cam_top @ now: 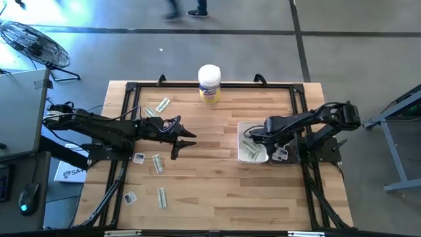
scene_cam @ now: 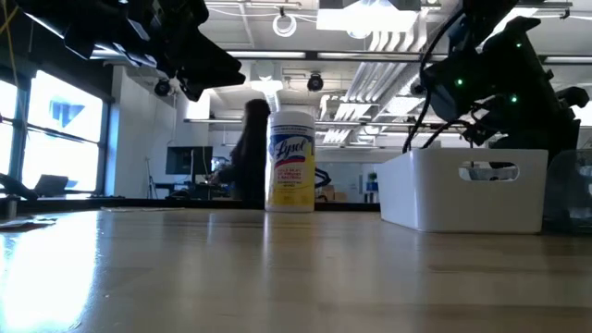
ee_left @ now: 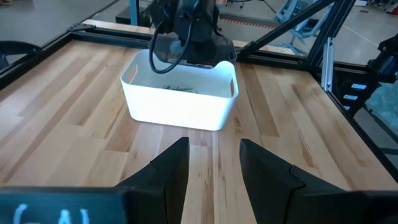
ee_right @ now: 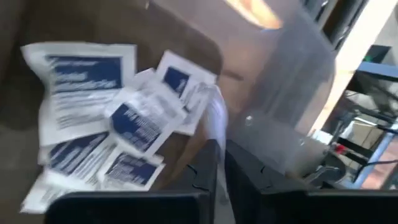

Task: Pick & Place First Aid Supplies
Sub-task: Put the blue alcohol pad into the black bin, then put the green bandage pack into the white bin

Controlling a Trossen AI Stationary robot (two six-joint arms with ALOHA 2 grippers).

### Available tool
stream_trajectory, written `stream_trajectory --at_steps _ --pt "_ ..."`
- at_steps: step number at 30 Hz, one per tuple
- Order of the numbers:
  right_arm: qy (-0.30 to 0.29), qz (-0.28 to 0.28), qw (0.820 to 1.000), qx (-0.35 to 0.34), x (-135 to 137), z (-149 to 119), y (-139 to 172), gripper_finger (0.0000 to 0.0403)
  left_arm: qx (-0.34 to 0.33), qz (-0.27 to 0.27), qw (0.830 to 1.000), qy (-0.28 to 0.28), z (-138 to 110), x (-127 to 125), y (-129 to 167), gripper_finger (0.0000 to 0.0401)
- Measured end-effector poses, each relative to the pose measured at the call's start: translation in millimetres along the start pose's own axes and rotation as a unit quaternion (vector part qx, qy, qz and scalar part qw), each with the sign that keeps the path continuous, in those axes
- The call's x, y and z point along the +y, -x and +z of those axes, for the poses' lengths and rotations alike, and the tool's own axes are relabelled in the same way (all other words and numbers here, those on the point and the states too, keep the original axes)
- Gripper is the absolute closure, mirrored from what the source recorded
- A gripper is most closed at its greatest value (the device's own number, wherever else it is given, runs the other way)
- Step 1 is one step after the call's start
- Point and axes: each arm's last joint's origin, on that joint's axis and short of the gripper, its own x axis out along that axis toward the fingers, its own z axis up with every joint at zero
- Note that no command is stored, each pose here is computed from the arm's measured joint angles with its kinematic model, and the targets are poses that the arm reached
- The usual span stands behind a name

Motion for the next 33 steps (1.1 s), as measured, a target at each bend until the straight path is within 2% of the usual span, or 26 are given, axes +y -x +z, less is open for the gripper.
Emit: stream_trajectory --at_steps 5,9,15,18,21,24,27,30,33 --pt "0.003 0.0 1.0 -0.008 0.4 0.7 0.0 0.0346 -0.001 0.0 1.0 0.0 0.3 0.0 0.0 0.0261" --pt "0.028 0.013 0.999 -0.016 1.9 3.0 8.1 0.0316 -0.001 0.001 1.0 0.0 0.3 0.0 0.0 0.0261" --pt "0.048 0.032 0.998 -0.016 -2.3 3.3 46.7 0.0302 0.015 0.008 1.0 0.018 -3.1 0.8 0.1 0.0261" --pt "0.054 0.044 0.996 -0.048 -3.8 -2.4 74.6 0.0312 0.034 0.05 0.998 0.035 -6.3 3.3 3.8 0.0261" --pt "0.058 0.077 0.989 -0.115 -0.8 -11.2 101.1 0.0322 0.062 0.124 0.989 0.046 -4.5 7.1 11.9 0.0261" --pt "0.061 0.121 0.972 -0.192 7.5 -22.6 122.0 0.0329 0.088 0.211 0.971 0.067 -3.5 11.3 24.2 0.0261" --pt "0.069 0.167 0.948 -0.262 21.4 -35.6 133.3 0.0331 0.119 0.275 0.951 0.08 -12.6 15.5 36.1 0.0261" --pt "0.091 0.226 0.916 -0.32 41.1 -47.5 137.7 0.0331 0.143 0.35 0.921 0.095 -27.7 20.8 46.3 0.0261" --pt "0.117 0.285 0.877 -0.369 61.6 -56.1 138.2 0.0331 0.127 0.425 0.888 0.122 -40.2 27.9 51.6 0.0261"
